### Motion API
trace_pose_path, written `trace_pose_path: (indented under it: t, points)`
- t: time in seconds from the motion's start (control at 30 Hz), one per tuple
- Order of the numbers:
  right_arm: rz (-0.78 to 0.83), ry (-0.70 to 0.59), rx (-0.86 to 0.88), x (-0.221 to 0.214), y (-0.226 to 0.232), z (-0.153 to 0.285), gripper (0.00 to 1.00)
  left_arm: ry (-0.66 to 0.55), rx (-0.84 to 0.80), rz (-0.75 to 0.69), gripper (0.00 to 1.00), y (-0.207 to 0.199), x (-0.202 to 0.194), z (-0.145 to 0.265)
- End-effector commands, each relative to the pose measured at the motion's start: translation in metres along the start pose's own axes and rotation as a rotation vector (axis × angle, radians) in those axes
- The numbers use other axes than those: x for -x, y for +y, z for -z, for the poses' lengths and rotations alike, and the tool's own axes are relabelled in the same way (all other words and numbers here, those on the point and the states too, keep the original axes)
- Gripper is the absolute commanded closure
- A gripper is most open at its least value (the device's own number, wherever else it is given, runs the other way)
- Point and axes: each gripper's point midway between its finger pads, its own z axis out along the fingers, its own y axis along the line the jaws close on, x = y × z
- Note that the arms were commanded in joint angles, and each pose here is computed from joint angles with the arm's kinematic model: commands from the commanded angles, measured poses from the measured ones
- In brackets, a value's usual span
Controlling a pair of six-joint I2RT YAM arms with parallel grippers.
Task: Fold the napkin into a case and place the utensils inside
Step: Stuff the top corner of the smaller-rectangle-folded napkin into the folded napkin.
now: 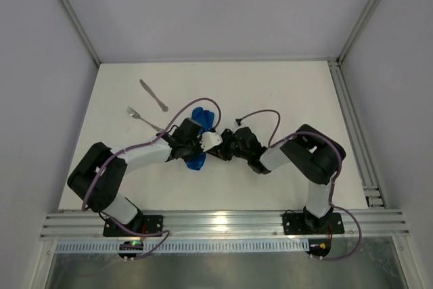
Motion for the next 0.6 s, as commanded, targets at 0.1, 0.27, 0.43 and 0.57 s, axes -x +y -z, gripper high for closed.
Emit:
trace_pose_path:
  t: [0.1, 0.27, 0.43, 0.57]
  points:
    - [-0.020, -0.025, 0.145, 0.010, 0.032, -0.020, 0.64, 0.017, -0.035, -0.003, 0.83, -0.010, -0.007, -0.006]
    - [-0.015, -0.035, 0.153, 0.008, 0.028, -0.015, 0.64, 0.020, -0.038, -0.006, 0.83, -0.011, -0.008, -0.006]
    - [0.010, -0.038, 0.169, 0.007, 0.033, -0.009, 0.64, 0.019, -0.043, 0.000, 0.83, -0.012, -0.008, -0.008]
    - [0.029, -0.023, 0.144, 0.005, 0.034, -0.016, 0.64, 0.011, -0.045, 0.004, 0.83, -0.012, -0.005, -0.007]
